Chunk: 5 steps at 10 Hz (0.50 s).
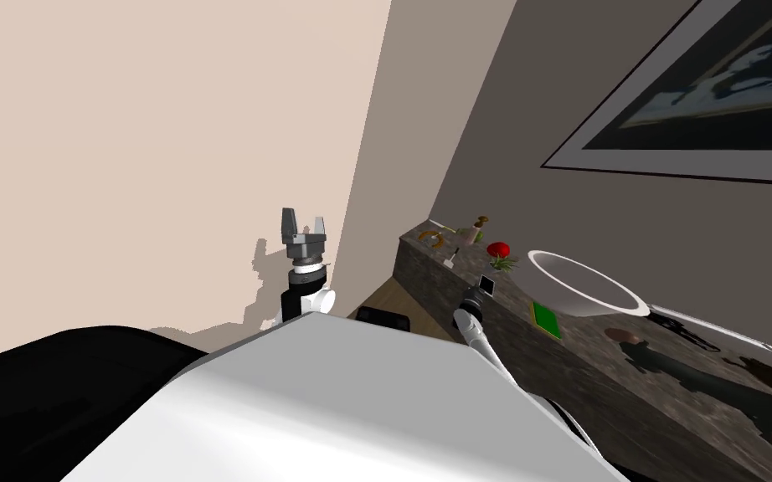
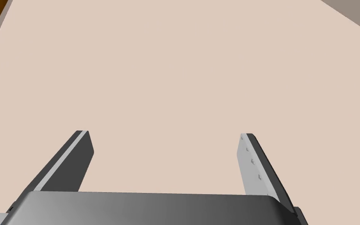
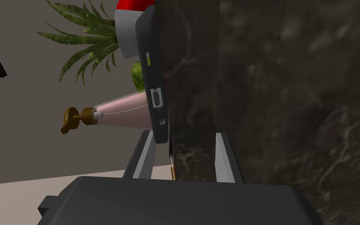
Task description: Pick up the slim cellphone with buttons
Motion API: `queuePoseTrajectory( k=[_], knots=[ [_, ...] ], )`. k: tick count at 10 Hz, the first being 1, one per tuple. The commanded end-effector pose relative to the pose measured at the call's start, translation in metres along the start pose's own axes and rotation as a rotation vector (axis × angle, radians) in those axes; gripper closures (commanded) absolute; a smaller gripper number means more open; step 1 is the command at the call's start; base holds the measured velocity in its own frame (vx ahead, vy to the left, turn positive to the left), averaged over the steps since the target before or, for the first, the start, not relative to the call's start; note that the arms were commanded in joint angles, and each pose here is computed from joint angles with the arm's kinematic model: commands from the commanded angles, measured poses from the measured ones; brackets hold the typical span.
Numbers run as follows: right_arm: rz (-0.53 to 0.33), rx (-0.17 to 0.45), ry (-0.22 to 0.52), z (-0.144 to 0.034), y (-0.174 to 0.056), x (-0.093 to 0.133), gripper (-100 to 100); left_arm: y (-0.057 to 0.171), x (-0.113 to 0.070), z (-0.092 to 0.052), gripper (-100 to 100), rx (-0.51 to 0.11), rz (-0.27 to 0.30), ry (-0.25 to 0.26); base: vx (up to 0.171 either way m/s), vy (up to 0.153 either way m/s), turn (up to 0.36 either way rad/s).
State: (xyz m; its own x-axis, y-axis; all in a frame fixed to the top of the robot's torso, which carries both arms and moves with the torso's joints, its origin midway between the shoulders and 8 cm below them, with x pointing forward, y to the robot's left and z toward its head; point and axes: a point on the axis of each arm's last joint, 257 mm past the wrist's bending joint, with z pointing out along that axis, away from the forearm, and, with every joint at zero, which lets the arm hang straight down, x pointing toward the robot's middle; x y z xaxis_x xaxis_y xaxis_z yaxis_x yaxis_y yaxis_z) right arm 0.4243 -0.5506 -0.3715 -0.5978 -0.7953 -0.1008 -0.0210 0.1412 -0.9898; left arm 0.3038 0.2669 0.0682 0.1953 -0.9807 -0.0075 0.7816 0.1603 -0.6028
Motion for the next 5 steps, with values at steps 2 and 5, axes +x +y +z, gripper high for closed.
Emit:
queuePoseTrajectory(
  k=[2,5],
  knots=[
    [-0.022,-0.015,-0.06,-0.028,0.021,-0.046,100,0.0,0.0,0.0,0,0.0,0.0,0.0,0.046,-0.115,-0.178],
    [-0.043,-0.028,-0.11,-0.051,0.036,-0.085,100,0.0,0.0,0.0,0,0.0,0.0,0.0,0.038,-0.107,-0.193]
  ],
)
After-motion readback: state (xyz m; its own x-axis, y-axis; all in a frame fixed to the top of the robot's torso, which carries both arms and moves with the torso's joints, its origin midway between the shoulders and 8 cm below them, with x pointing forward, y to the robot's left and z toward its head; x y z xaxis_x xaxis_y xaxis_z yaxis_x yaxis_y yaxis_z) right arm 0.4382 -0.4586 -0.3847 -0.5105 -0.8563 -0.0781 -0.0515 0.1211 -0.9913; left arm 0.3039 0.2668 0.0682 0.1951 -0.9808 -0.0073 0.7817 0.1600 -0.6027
